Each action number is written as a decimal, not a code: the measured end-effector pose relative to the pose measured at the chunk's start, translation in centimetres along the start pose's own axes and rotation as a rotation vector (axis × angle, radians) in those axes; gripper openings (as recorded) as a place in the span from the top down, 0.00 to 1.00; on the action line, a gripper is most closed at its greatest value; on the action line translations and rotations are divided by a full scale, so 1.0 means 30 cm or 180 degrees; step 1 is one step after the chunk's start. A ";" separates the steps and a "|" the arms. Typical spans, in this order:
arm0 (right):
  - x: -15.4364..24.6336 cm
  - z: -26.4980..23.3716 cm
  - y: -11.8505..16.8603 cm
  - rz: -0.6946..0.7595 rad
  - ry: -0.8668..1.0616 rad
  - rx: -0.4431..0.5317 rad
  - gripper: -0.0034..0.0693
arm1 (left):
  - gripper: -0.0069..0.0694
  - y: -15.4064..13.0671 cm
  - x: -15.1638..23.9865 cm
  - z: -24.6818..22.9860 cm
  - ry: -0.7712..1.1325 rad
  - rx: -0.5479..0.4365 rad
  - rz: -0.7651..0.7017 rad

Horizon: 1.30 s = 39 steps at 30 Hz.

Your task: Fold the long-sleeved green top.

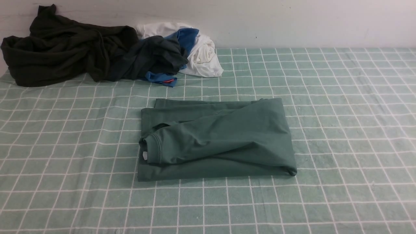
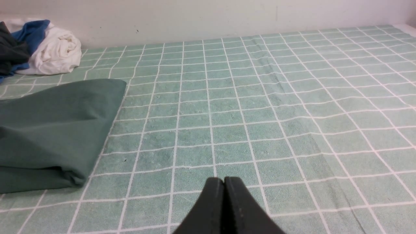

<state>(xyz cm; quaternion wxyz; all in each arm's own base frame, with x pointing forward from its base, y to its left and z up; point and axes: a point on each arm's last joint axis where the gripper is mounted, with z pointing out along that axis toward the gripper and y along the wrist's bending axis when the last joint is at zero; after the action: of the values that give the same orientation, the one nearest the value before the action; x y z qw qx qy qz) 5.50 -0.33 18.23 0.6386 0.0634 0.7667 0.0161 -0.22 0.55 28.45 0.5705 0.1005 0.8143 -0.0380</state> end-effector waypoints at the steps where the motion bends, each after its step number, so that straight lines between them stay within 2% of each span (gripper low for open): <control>1: 0.000 0.000 0.000 0.0000 0.0000 0.0000 0.97 | 0.91 -0.002 -0.013 0.007 -0.0185 0.0014 -0.0008; 5: 0.000 0.000 0.000 0.0000 0.0000 0.0000 0.97 | 0.91 -0.005 -0.028 0.039 -0.0588 -0.0072 -0.0034; 9: 0.000 0.000 0.000 0.0000 0.0000 0.0000 0.97 | 0.91 -0.002 -0.011 0.109 -0.1086 -0.0353 -0.0081; 13: 0.000 0.000 0.000 0.0000 0.0000 0.0000 0.97 | 0.91 0.006 0.053 0.181 -0.1296 -0.0606 -0.0195; 17: 0.000 0.000 0.000 0.0000 0.0000 0.0000 0.97 | 0.91 0.014 0.137 0.239 -0.1140 -0.0743 -0.0272; 22: 0.000 0.000 0.000 0.0022 0.0000 0.0000 0.97 | 0.91 0.013 0.224 0.285 -0.0814 -0.0741 -0.0315; 30: 0.000 0.000 0.000 0.0036 0.0001 0.0000 0.97 | 0.91 0.008 0.272 0.297 -0.0362 -0.0699 -0.0408; 39: 0.000 0.000 0.000 0.0036 0.0001 0.0000 0.97 | 0.91 0.007 0.274 0.296 -0.0280 -0.0695 -0.0194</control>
<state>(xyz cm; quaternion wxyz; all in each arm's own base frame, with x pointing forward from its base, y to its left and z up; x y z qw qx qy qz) 5.50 -0.33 18.23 0.6385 0.0677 0.7664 0.0197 5.30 0.16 17.68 0.6118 0.0112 0.7904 0.0291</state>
